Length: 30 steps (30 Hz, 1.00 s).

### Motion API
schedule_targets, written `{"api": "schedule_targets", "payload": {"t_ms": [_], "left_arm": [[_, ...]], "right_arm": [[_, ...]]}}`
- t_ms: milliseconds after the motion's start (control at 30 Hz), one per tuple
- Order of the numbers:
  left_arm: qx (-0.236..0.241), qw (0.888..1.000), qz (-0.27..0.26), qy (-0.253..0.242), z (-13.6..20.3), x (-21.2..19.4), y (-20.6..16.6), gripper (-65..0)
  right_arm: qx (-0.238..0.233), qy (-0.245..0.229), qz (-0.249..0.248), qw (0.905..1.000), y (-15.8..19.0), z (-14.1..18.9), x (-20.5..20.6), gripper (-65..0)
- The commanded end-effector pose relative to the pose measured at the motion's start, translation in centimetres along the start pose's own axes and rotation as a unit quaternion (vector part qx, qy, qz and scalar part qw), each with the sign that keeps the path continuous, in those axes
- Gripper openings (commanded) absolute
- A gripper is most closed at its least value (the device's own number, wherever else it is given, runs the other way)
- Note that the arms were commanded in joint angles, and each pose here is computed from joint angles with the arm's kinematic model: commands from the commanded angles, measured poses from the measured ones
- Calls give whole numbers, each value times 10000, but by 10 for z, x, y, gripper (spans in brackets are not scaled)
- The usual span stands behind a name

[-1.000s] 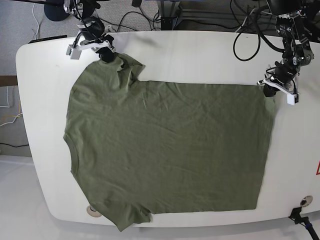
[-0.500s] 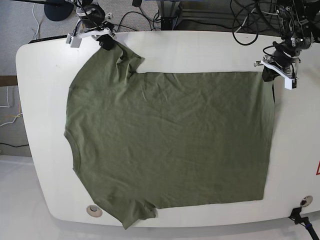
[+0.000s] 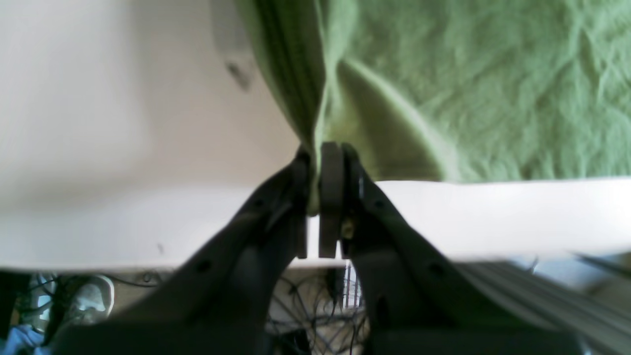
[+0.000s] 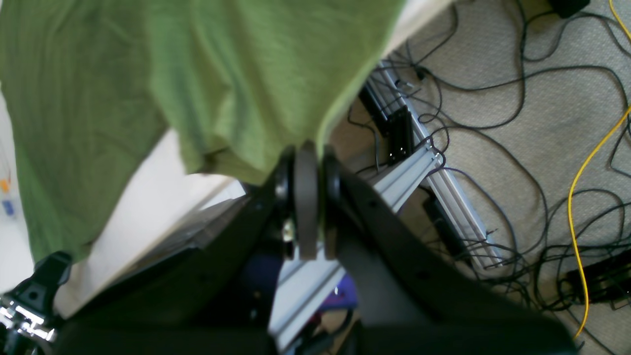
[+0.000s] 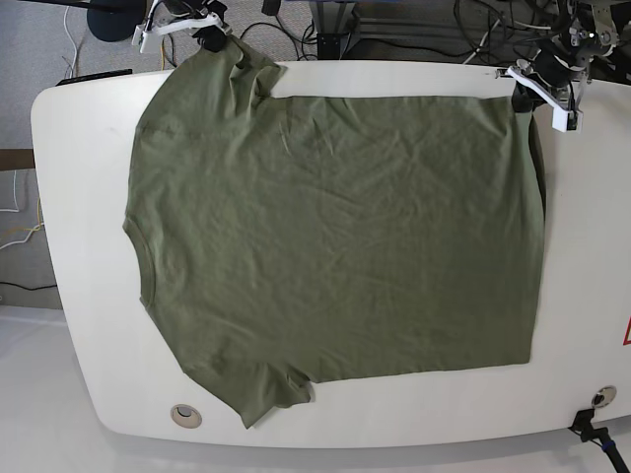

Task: Fold the T-shirt properly
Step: 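Pull the grasped shirt edge toward the robot with both grippers, then lift the shirt edge and fold it over toward the robot base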

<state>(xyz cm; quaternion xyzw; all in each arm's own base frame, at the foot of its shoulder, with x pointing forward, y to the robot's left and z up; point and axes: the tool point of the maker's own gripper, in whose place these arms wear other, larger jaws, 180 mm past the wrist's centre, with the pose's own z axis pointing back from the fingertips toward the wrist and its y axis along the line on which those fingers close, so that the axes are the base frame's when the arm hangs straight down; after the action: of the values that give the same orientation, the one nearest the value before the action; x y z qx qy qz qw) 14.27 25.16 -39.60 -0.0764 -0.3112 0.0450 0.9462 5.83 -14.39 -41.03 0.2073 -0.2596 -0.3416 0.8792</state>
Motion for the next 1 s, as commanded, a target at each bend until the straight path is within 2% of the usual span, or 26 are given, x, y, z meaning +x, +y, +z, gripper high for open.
{"api": "schedule_targets", "payload": {"t_ms": [0,133,267,433,667,900,967], "left_arm": [[-30,9999,-112,-77,7,4,-1,-650],[-19,9998,-129,166,16,-15,-2,-650],[-38,9999,-123,114,15,-12,-3,-650],[-154,9980,-181,-580,-1,43,-12,-650],[-297,9886,-217,-1461,-10,113,-24,-650],[-333,9796,-207,-1971,-15,160,-25,-650],[-340,9777,-169,-2065,-18,170,-24,-650]], "right_arm": [[82,-65,70,9999,6,9,4,-650],[6,33,68,10000,2,18,-4,-650],[537,-115,320,9980,24,12,6,-650],[1263,-489,652,9886,61,-5,34,-650],[1849,-1035,1122,9708,103,-24,88,-650],[2345,-1326,1579,9500,152,-36,134,-650],[2414,-1290,1645,9476,161,-45,143,-650]]}}
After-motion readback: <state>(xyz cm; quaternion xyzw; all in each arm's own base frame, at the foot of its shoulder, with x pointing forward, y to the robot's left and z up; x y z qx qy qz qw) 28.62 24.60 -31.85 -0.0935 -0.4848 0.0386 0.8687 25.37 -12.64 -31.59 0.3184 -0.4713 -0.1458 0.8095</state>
